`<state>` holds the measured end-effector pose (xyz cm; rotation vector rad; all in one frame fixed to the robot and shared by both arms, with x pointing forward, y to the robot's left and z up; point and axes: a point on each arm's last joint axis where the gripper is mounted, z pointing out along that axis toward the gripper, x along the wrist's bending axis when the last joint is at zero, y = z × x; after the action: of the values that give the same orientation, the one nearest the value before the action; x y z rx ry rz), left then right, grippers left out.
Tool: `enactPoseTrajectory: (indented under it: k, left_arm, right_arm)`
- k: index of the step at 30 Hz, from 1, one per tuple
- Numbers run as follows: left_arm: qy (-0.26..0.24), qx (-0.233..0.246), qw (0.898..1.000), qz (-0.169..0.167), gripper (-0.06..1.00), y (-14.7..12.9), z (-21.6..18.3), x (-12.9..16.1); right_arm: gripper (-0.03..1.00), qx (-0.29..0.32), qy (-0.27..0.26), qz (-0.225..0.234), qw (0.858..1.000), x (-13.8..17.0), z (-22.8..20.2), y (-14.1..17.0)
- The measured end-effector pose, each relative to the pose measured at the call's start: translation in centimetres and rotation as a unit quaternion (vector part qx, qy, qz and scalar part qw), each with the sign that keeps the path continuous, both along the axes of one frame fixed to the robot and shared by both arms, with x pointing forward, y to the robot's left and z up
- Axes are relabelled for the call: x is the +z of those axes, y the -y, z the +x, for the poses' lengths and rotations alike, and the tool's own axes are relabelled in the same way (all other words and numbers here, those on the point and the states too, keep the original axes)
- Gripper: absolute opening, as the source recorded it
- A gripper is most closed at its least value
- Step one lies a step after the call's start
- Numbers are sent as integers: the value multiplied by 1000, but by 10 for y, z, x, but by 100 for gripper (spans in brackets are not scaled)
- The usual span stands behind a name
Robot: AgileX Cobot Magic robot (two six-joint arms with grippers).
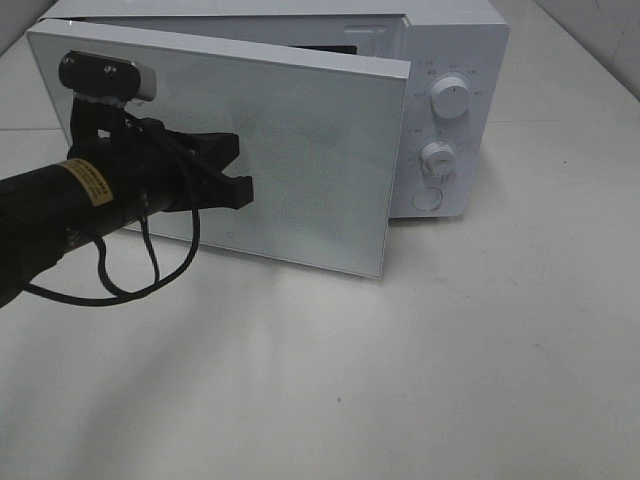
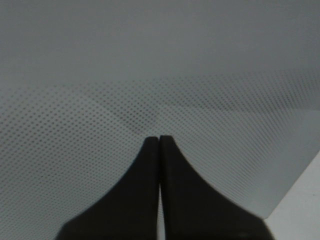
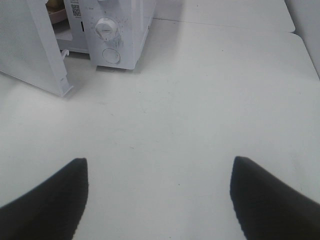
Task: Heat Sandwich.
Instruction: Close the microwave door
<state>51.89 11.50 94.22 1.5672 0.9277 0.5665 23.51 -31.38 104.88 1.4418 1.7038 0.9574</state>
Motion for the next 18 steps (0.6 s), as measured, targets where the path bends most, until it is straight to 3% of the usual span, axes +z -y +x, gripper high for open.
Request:
enactPoseTrajectory:
  k: [18]
  left_arm:
    - [10, -11, 1000, -8, 0, 35, 30, 12]
  right_arm:
    - [76, 0, 0, 0, 1000, 0, 0, 0]
